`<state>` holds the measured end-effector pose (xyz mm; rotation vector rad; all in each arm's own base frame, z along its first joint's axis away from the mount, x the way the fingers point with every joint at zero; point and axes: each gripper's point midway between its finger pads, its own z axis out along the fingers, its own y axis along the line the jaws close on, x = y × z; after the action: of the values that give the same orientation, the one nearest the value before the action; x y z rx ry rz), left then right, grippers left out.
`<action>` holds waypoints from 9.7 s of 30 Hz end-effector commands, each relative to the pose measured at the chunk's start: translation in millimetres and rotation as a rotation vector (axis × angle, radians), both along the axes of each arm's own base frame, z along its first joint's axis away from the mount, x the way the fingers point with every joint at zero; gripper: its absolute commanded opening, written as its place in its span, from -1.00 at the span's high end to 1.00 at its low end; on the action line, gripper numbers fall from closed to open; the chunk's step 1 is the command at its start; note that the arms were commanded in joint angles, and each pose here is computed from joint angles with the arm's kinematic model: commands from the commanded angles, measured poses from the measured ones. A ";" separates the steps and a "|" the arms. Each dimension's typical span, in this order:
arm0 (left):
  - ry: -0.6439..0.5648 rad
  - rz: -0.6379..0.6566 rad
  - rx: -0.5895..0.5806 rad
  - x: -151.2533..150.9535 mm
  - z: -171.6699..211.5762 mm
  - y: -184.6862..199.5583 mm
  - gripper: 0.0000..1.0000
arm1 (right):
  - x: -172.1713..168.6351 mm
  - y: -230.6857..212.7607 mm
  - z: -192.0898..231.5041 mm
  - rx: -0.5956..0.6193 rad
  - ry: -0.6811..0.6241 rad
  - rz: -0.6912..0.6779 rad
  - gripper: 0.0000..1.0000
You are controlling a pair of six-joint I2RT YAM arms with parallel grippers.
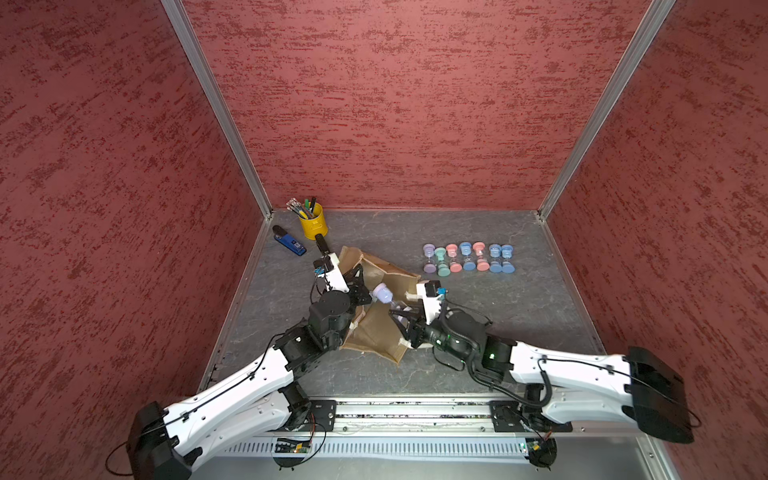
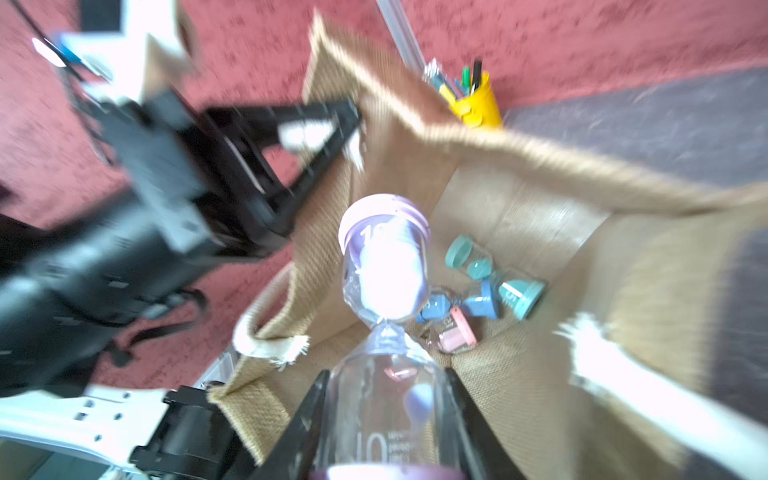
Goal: 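Lift the lilac 10 timer out of the bag and carry it toward the row, then stand the lilac 10 timer beside the teal timer and open the right gripper, then reach the right gripper back into the bag while the left holds the rim, then grasp a pink timer inside the bag with the right gripper, then lift the pink timer out of the bag and carry it toward the row, then stand the pink timer beside the lilac 10 timer and open the right gripper, then reach the right gripper back into the bag while the left holds the rim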
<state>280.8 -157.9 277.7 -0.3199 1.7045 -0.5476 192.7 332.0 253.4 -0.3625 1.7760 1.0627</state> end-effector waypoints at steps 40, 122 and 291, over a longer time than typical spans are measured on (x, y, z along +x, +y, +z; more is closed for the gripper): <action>0.033 0.016 -0.013 2.5 -2.7 1.4 1.00 | 100.2 -187.3 -199.3 -0.257 0.412 -0.578 0.07; -0.244 -0.536 -0.033 -50.7 12.0 -65.6 1.00 | 79.9 94.6 -188.0 -0.084 0.694 -0.269 -0.26; -0.063 -0.167 -0.064 -8.8 11.9 -22.9 1.00 | 29.7 -87.2 61.3 0.045 -0.090 -0.052 0.02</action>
<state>270.9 -178.8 282.5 -0.2093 1.6860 -0.7090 231.2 224.1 292.9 -0.2656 1.7489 1.0446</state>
